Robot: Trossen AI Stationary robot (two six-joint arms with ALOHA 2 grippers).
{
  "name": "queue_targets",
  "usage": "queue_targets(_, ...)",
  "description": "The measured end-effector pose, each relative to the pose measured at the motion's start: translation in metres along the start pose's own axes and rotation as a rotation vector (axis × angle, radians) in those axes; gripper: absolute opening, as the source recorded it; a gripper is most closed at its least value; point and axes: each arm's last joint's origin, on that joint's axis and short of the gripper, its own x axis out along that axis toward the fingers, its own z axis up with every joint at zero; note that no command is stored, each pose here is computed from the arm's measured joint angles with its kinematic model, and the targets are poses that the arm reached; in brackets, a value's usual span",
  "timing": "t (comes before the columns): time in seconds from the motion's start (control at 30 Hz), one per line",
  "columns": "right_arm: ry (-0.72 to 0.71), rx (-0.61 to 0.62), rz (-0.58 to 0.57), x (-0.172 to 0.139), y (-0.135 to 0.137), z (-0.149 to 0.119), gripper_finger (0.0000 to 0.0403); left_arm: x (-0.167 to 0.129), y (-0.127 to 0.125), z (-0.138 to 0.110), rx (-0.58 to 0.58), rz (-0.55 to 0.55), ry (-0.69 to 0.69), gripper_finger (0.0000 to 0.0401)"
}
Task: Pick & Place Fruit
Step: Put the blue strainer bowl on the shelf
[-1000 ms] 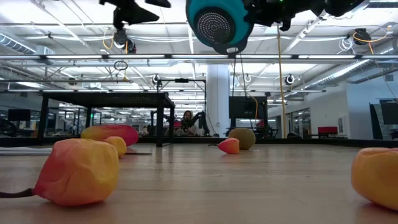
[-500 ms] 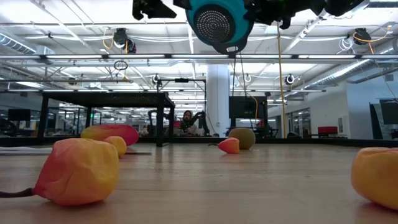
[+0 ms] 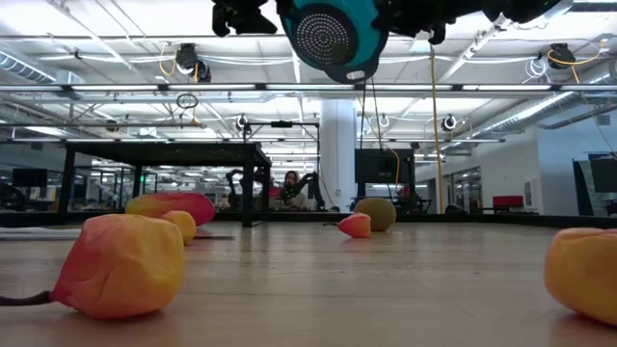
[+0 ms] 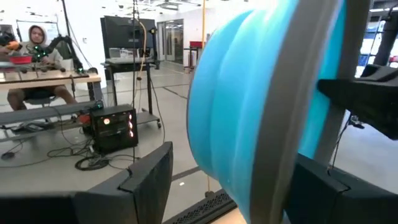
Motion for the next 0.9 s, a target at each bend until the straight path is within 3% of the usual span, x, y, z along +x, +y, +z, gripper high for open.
queue_targets(0.1,0.006,0.006,0.005,0.0006,0.0017,-0.002,0.001,0.0,0.0,0.0,-0.015,0.0,0.0,0.0245)
queue_targets(0.2,0.006,0.019,0.006,0.0007,0.0026,-0.0026,0.001,0.0,-0.0001,0.0,-0.015,-0.001,0.0,0.0206)
queue_targets(0.47,0.009,0.019,0.013,0.0008,0.0031,-0.0032,0.0013,0.0,-0.0018,-0.0001,-0.014,-0.067,0.003,0.002)
queue_targets(0.9,0.053,-0.012,0.101,0.0004,0.006,-0.0087,0.0069,-0.0001,-0.0001,-0.0008,0.011,-0.006,0.007,0.0004)
